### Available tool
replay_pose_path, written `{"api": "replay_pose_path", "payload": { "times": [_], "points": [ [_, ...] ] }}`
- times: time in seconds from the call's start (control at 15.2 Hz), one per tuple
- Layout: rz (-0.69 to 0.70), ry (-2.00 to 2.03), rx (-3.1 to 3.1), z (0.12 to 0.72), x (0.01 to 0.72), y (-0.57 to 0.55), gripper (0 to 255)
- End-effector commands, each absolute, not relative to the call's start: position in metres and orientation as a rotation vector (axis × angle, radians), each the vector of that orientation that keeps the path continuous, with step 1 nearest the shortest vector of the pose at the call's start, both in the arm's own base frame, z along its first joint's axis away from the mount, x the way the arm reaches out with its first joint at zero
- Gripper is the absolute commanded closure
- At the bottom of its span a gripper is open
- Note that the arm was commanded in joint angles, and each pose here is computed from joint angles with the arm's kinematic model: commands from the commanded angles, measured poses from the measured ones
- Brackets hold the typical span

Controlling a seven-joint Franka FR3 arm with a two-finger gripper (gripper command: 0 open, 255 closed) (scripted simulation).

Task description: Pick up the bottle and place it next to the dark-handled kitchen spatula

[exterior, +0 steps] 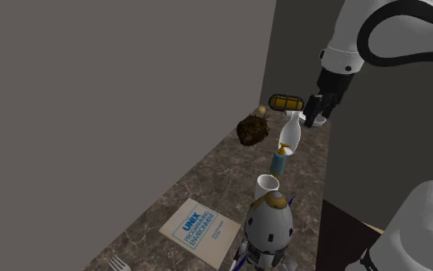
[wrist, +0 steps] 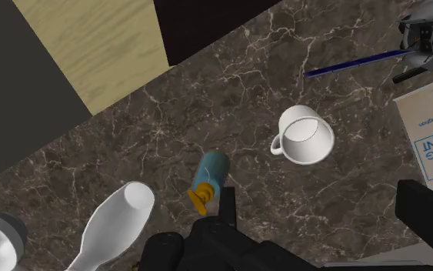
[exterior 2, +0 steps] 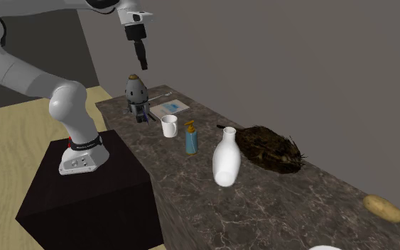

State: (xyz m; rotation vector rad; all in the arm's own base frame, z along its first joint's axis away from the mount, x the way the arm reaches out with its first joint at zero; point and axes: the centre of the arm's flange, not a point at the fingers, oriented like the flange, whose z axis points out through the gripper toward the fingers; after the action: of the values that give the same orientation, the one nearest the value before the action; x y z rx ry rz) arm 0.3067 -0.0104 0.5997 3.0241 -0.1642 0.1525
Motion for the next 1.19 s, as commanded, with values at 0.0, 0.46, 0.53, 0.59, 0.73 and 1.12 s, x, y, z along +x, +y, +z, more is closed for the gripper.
{"api": "replay_pose_path", "payload": {
  "times": [0.0, 0.46, 0.53, 0.59, 0.73, 1.12],
  "points": [
    [0.153, -0.164, 3.024, 0.600, 0.307, -0.010, 0],
    [0.139, -0.157, 3.046, 0.575, 0.353, -0.091, 0],
    [0.137, -0.156, 3.049, 0.572, 0.359, -0.102, 0],
    [0.135, -0.154, 3.052, 0.568, 0.366, -0.113, 0],
    [0.131, -0.152, 3.058, 0.561, 0.379, -0.136, 0],
    [0.119, -0.146, 3.077, 0.537, 0.419, -0.204, 0]
  ]
}}
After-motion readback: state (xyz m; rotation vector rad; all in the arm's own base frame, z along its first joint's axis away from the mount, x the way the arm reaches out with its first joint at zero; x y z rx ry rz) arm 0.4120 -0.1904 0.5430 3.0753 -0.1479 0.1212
